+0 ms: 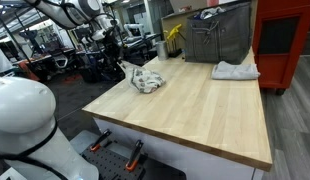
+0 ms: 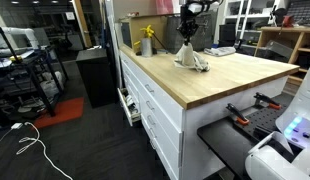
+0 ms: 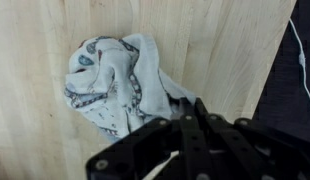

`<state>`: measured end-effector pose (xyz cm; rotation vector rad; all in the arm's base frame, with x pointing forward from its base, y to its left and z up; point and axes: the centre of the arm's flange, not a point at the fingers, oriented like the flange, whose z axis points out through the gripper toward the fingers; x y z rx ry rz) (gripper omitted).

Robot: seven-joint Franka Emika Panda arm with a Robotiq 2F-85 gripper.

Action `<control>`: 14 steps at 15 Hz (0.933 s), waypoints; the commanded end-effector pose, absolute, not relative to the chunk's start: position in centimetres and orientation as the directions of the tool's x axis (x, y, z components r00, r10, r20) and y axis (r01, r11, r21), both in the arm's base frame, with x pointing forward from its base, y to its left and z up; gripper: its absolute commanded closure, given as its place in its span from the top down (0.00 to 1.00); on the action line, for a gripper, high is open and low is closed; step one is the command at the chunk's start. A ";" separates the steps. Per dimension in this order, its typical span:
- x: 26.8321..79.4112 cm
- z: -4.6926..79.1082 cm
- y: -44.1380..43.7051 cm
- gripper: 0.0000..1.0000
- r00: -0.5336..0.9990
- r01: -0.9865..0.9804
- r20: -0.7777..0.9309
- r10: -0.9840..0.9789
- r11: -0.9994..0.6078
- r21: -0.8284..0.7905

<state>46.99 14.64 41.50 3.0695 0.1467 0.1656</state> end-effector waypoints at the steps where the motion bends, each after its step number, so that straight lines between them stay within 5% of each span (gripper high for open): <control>1: 47.8 44.7 14.0 0.01 0.991 0.080 0.103 0.088 -0.994 0.078; 14: 50.9 54.5 9.5 0.01 0.974 -0.018 0.222 0.051 -0.953 0.301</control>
